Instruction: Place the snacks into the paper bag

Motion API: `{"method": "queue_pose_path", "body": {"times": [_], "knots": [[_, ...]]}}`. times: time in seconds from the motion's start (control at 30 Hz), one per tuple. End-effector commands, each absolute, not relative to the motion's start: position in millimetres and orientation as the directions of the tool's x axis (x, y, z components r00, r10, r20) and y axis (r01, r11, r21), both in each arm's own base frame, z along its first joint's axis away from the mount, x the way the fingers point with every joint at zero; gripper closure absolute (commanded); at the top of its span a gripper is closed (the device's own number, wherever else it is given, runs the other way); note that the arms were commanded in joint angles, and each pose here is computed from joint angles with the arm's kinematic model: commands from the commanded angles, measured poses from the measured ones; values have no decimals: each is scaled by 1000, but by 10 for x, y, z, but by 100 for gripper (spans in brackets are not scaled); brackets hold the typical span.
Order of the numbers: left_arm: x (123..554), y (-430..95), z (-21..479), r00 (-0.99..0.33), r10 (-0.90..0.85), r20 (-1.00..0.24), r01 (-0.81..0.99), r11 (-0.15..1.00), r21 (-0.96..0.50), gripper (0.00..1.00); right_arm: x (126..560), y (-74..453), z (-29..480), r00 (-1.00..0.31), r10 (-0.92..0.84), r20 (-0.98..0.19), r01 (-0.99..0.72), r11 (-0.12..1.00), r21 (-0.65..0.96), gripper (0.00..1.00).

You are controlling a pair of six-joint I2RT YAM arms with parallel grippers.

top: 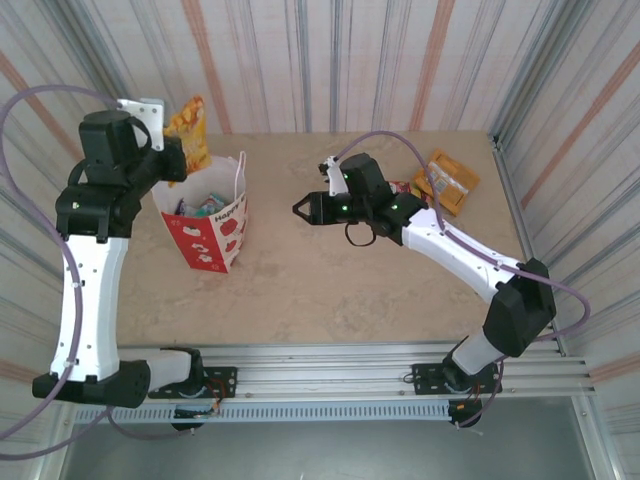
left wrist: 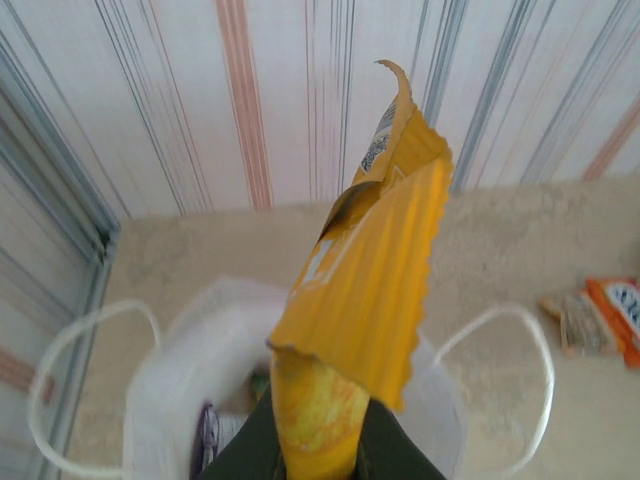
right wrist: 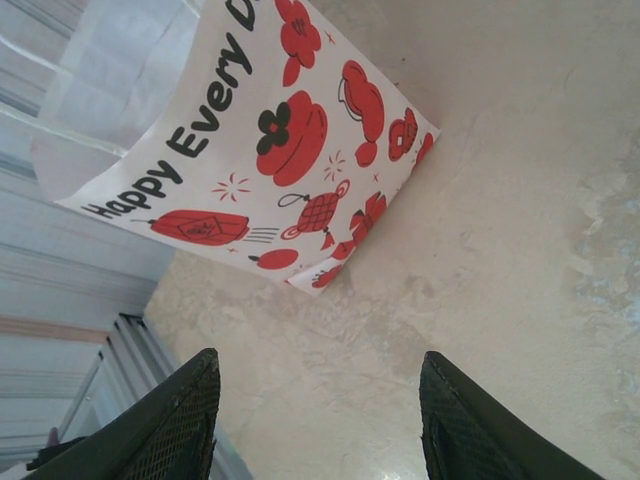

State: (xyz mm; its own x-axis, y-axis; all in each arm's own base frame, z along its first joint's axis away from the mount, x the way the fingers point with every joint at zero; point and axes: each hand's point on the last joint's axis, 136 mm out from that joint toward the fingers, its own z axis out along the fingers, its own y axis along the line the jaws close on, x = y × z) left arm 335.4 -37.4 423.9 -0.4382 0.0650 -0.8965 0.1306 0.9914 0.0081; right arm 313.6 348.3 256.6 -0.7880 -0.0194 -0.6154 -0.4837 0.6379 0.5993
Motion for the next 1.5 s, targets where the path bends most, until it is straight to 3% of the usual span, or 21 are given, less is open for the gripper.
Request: {"method": "queue_pose_path", "body": {"times": [0.0, 0.43, 0.47, 0.57, 0.63, 1.03, 1.23, 1.47], "knots": [[3169, -398, 3823, -568, 69, -820, 151, 988, -22, 95, 3084, 3563, 2568, -779, -78, -622, -521, 632, 574, 46], [3404, -267, 3428, -671, 137, -729, 131, 989, 66, 92, 3044, 3574, 2516, -783, -99, -614, -521, 644, 561, 46], [3421, -251, 3426, -676, 142, -723, 127, 989, 75, 87, 3042, 3566, 2516, -782, -99, -615, -521, 645, 559, 46], [3447, -172, 3492, -684, 153, -713, 101, 988, 115, 58, 3045, 3544, 2515, -781, -99, -616, -518, 654, 551, 44], [3442, -127, 3593, -672, 159, -723, 85, 987, 139, 53, 3044, 3521, 2515, -780, -98, -618, -515, 662, 545, 40], [3199, -274, 3842, -612, 132, -780, 135, 989, 61, 52, 3119, 3252, 2541, -789, -56, -612, -471, 695, 543, 36], [3144, -744, 4005, -550, 45, -834, 293, 946, -142, 52, 3184, 2988, 2521, -811, -7, -585, -412, 717, 563, 35], [3181, -1400, 4071, -516, 135, -846, 445, 886, -129, 50, 3294, 2363, 2345, -863, 67, -501, -268, 781, 564, 35]]}}
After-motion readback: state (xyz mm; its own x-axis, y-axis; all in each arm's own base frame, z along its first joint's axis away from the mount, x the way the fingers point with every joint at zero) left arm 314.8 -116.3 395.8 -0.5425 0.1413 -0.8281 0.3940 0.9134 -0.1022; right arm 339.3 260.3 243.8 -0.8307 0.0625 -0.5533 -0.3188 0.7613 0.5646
